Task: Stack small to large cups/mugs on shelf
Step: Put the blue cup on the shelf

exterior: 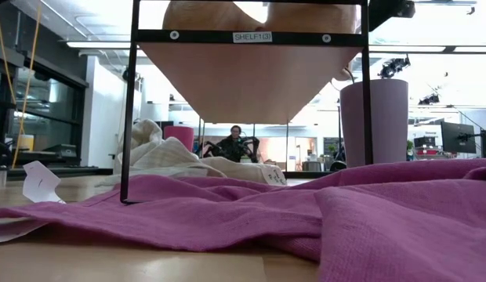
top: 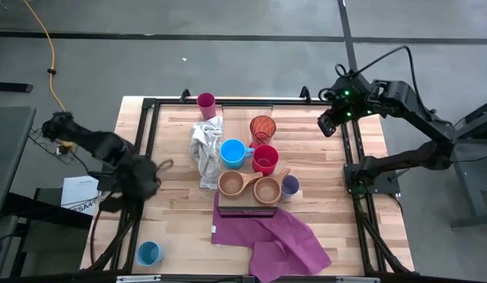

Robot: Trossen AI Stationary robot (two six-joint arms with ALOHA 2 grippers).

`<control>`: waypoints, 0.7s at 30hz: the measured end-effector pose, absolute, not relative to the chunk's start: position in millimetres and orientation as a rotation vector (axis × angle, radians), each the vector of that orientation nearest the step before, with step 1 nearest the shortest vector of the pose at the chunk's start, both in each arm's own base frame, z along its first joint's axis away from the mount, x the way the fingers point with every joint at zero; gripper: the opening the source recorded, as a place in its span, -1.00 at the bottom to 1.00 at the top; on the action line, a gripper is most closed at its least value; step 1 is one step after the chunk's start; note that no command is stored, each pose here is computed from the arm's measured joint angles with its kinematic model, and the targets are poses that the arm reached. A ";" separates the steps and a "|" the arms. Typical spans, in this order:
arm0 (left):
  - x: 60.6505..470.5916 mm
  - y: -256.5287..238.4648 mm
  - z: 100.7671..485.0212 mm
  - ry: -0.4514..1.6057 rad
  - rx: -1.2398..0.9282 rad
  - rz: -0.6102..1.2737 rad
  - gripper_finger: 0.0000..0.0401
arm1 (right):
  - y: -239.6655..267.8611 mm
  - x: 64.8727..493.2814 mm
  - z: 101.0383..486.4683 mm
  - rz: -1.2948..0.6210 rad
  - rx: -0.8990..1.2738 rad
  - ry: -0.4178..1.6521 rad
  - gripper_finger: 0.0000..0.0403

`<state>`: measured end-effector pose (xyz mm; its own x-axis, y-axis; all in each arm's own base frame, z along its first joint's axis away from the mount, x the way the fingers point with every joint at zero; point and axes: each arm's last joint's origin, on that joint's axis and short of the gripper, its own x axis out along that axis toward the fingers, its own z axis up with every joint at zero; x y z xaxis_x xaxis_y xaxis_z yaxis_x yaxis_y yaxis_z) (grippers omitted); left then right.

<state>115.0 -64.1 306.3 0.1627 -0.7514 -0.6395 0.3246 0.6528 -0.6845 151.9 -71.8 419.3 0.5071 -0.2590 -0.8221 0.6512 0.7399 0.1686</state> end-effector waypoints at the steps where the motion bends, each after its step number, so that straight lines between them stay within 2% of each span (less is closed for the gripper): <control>1: 118.1 -70.8 304.7 1.189 -0.422 -0.803 -0.62 | -71.2 150.7 419.8 -0.571 0.490 0.879 -0.66; 5: 127.9 -97.4 296.2 1.253 -0.372 -0.757 -0.62 | -68.6 145.0 421.8 -0.557 0.461 0.879 -0.66; 12: 137.9 -135.5 285.8 1.299 -0.412 -0.692 -0.62 | -62.3 132.0 427.6 -0.528 0.411 0.849 -0.66; 21: 146.4 -164.7 259.9 1.435 -0.412 -0.541 -0.62 | -54.1 115.3 434.2 -0.510 0.396 0.795 -0.66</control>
<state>146.4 -164.7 259.9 0.0516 -0.5790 -0.8137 0.1018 0.8136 -0.5725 115.3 -54.1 434.2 0.5917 -0.2811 -0.7556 0.5695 0.8091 0.1449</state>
